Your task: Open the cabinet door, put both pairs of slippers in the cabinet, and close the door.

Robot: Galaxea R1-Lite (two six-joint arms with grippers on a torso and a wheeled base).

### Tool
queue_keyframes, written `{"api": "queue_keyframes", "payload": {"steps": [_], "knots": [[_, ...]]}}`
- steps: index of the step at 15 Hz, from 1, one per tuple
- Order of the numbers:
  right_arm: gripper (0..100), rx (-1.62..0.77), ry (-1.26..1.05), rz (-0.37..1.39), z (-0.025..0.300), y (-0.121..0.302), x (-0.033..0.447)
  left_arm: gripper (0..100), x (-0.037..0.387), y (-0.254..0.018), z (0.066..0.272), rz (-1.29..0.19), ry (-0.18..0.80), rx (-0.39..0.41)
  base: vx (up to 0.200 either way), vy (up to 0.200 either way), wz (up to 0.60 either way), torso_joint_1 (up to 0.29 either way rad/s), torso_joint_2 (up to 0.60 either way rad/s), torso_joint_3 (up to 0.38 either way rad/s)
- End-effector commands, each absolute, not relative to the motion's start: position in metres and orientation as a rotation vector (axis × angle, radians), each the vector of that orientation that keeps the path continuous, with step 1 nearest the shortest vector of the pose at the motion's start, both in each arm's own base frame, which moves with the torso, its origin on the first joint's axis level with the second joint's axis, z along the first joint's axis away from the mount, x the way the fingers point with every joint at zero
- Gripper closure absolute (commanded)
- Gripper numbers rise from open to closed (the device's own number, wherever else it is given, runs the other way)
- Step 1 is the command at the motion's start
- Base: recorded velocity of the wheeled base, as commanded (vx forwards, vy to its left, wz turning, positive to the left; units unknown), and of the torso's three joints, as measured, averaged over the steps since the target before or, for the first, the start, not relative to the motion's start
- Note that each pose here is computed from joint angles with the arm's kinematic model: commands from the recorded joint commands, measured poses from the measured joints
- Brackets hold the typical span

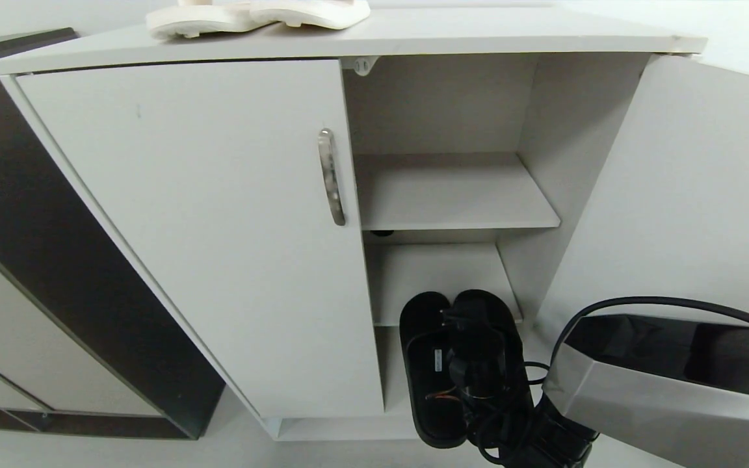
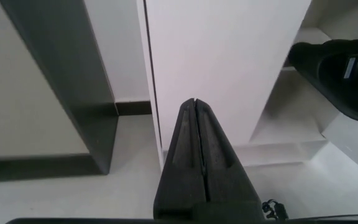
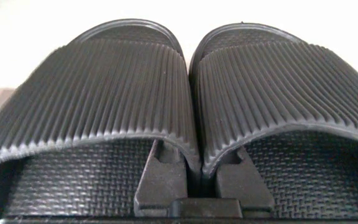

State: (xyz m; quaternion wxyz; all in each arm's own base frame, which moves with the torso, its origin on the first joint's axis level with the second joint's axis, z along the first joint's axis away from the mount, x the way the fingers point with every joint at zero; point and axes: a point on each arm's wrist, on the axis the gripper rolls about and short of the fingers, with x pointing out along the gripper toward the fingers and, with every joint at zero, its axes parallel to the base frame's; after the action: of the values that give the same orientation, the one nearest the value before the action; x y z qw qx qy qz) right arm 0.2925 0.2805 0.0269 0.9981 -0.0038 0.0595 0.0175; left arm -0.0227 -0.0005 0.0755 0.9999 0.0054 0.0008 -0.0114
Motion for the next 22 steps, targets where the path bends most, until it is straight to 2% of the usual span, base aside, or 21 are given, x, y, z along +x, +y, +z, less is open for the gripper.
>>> {"api": "queue_keyframes", "payload": {"steps": [1, 7, 13, 22], "knots": [[100, -0.005, 0.116, 0.037, 0.028, 0.281, 0.292, 100, -0.023, 0.0, 0.076, -0.025, 0.003, 0.011, 0.2, 0.0, 0.0, 0.007, 0.0, 0.002], [100, 0.029, 0.084, 0.029, 0.035, 0.284, 0.305, 100, -0.023, 0.0, 0.076, -0.021, 0.003, 0.011, 0.033, 0.0, 0.0, 0.0, 0.0, 0.0], [100, 0.026, 0.077, -0.005, 0.032, 0.288, 0.353, 100, -0.023, 0.0, 0.076, -0.021, 0.003, 0.009, 0.0, 0.0, 0.0, 0.0, 0.0, 0.0], [100, 0.029, 0.044, -0.026, 0.048, 0.289, 0.401, 100, -0.023, 0.0, 0.076, -0.021, 0.001, 0.009, 0.0, 0.0, 0.0, 0.0, 0.0, 0.0]]}}
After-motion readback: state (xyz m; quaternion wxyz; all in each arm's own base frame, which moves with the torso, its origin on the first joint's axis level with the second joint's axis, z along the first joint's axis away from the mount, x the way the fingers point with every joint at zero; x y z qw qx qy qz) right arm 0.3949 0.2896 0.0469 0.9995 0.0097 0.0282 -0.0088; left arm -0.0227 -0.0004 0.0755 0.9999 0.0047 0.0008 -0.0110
